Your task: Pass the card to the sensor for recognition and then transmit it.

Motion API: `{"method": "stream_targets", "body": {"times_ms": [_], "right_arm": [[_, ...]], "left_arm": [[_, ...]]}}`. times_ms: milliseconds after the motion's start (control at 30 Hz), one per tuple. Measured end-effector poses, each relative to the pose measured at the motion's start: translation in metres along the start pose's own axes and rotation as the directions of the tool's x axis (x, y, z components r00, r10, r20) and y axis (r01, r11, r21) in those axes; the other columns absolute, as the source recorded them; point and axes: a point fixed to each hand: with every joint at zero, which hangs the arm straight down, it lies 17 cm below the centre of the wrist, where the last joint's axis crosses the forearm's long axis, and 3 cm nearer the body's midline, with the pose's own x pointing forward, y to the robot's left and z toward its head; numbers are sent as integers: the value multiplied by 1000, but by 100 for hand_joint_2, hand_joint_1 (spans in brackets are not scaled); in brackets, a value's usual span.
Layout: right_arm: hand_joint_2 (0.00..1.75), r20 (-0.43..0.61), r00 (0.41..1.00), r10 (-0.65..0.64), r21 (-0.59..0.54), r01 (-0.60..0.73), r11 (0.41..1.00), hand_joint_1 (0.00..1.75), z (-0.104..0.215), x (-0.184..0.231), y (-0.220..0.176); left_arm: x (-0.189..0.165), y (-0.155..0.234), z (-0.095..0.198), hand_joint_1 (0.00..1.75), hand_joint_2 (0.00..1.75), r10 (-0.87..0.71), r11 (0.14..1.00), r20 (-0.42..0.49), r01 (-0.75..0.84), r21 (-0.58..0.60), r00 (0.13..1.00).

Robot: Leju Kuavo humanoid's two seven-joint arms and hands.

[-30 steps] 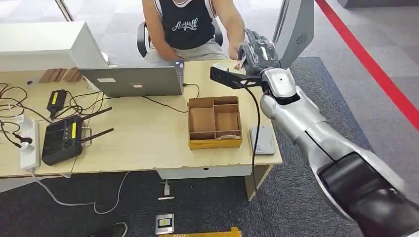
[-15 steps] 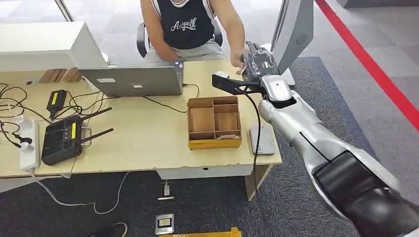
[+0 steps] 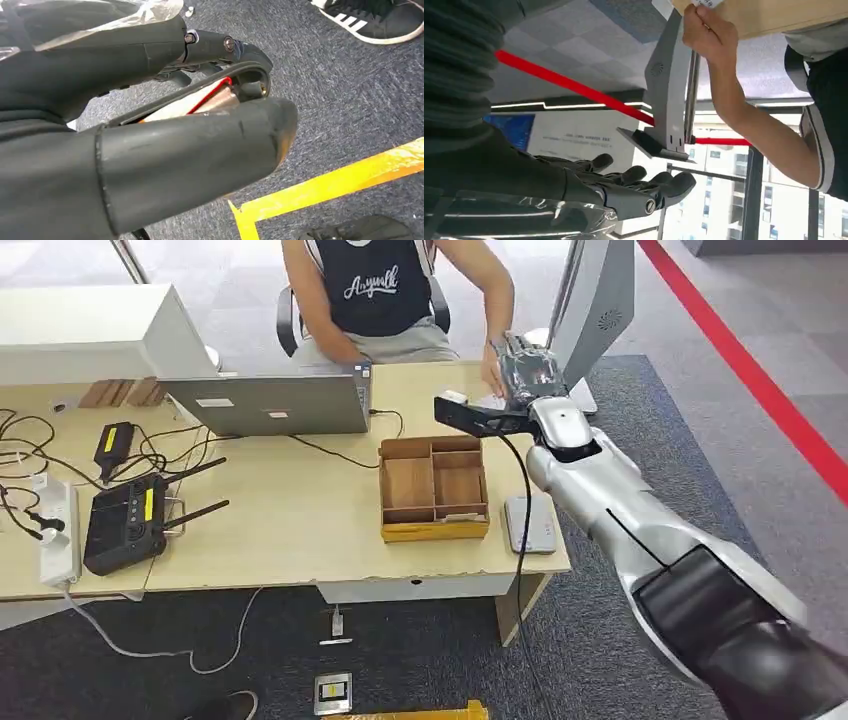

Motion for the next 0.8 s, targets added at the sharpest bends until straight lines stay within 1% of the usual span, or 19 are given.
{"method": "stream_targets", "body": {"times_ms": [433,500,533,600,633,667,800], "right_arm": [[0,9,1000,-19,1,19,1000,0,0,2,0],[0,18,996,-91,11,91,996,0,1,5,3],[0,24,988,-154,27,153,988,0,2,10,6],[0,45,955,-292,65,289,955,0,6,23,12],[0,62,939,-338,74,333,940,0,10,32,14],[175,75,931,-357,77,352,933,0,13,39,15],[175,111,882,-458,99,449,888,0,37,71,27]], "left_arm": [[0,0,0,0,0,1,1000,0,-1,1,1000],[0,0,0,0,0,5,1000,-3,-5,2,1000],[-1,0,0,0,0,8,1000,-8,-8,3,1000],[-3,0,0,0,0,14,1000,-17,-14,3,1000],[-3,1,0,0,0,18,1000,-22,-18,5,1000],[-4,1,0,0,0,23,1000,-27,-23,6,999],[-8,1,0,0,0,40,999,-50,-40,11,998]]}}
